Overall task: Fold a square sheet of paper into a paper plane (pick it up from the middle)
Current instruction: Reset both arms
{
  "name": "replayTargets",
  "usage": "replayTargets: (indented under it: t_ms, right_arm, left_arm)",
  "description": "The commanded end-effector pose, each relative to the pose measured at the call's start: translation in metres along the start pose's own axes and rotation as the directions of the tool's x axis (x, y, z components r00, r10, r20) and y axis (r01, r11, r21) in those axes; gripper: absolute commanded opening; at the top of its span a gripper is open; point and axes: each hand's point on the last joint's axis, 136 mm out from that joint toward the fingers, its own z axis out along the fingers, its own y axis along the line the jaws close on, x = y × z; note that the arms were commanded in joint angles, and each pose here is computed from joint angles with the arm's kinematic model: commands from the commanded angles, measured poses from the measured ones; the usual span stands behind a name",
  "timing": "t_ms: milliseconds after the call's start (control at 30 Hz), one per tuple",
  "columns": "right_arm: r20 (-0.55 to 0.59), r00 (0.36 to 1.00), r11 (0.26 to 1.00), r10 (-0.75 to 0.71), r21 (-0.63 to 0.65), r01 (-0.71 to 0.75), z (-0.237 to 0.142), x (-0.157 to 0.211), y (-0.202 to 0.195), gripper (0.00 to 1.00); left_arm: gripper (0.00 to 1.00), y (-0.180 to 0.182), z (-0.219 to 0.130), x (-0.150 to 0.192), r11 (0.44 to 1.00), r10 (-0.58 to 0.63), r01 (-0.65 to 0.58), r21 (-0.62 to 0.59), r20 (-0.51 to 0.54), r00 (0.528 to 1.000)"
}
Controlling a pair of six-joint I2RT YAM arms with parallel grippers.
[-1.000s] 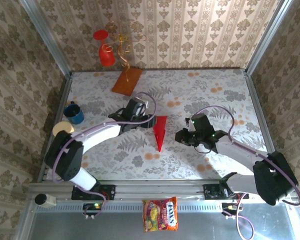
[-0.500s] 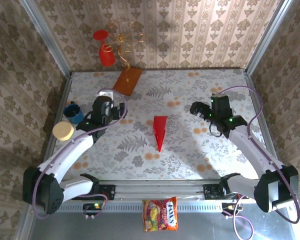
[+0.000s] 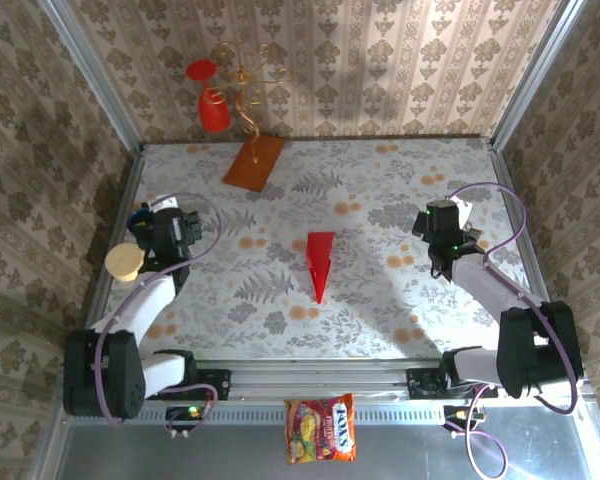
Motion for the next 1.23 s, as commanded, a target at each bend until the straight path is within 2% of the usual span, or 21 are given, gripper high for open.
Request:
replayTargets:
  t_ms: [0, 133, 200, 333, 367, 433, 500, 533, 600, 633, 1133, 1200]
  right_arm:
    - [0.086, 0.992, 0.996, -0.087, 0.024, 0.085, 0.011, -0.014, 0.000, 1.00]
    - [0.142, 0.983, 0.992, -0.115, -0.036, 0.121, 0.028, -0.002, 0.009, 1.00]
    - [0.282, 0.956, 0.977, -0.082, -0.165, 0.132, 0.017, -0.014, 0.027, 1.00]
    - [0.353, 0.934, 0.956, -0.056, -0.252, 0.152, 0.023, 0.007, 0.036, 1.00]
    - [0.356, 0.933, 0.956, -0.056, -0.251, 0.153, 0.025, 0.009, 0.036, 1.00]
    - [0.279, 0.958, 0.957, -0.066, -0.256, 0.141, 0.032, 0.009, 0.036, 1.00]
    - [0.288, 0.956, 0.956, -0.062, -0.258, 0.140, 0.034, 0.008, 0.036, 1.00]
    - [0.275, 0.959, 0.956, -0.066, -0.257, 0.140, 0.034, 0.009, 0.036, 1.00]
    - [0.286, 0.956, 0.957, -0.064, -0.255, 0.140, 0.033, 0.008, 0.035, 1.00]
    - [0.289, 0.955, 0.959, -0.063, -0.248, 0.138, 0.032, 0.008, 0.035, 1.00]
    - [0.291, 0.954, 0.957, -0.072, -0.248, 0.148, 0.032, 0.008, 0.036, 1.00]
    - [0.305, 0.951, 0.975, -0.044, -0.193, 0.107, 0.031, 0.005, 0.025, 1.00]
  left_arm:
    - [1.00, -0.005, 0.010, 0.010, 1.000, 0.020, -0.019, -0.003, 0.049, 0.999]
    - [1.00, -0.016, 0.022, 0.023, 0.998, 0.056, -0.058, 0.015, 0.078, 0.995]
    - [1.00, -0.019, 0.022, 0.020, 0.998, 0.053, -0.057, 0.030, 0.120, 0.991]
    - [1.00, -0.032, 0.026, 0.024, 0.994, 0.039, -0.059, 0.094, 0.193, 0.980]
    - [1.00, -0.038, 0.028, 0.025, 0.989, 0.057, -0.082, 0.119, 0.202, 0.978]
    - [1.00, -0.042, 0.033, 0.028, 0.984, 0.052, -0.077, 0.159, 0.158, 0.986]
    - [1.00, -0.044, 0.043, 0.036, 0.979, 0.033, -0.059, 0.197, 0.135, 0.990]
    - [1.00, -0.041, 0.044, 0.035, 0.979, 0.022, -0.055, 0.198, 0.165, 0.986]
    - [1.00, -0.040, 0.044, 0.040, 0.979, 0.016, -0.041, 0.201, 0.123, 0.992]
    - [1.00, -0.040, 0.044, 0.037, 0.979, 0.019, -0.048, 0.196, 0.148, 0.989]
    - [1.00, -0.040, 0.045, 0.038, 0.979, 0.013, -0.039, 0.202, 0.131, 0.991]
    - [1.00, -0.040, 0.045, 0.038, 0.978, 0.012, -0.039, 0.203, 0.130, 0.991]
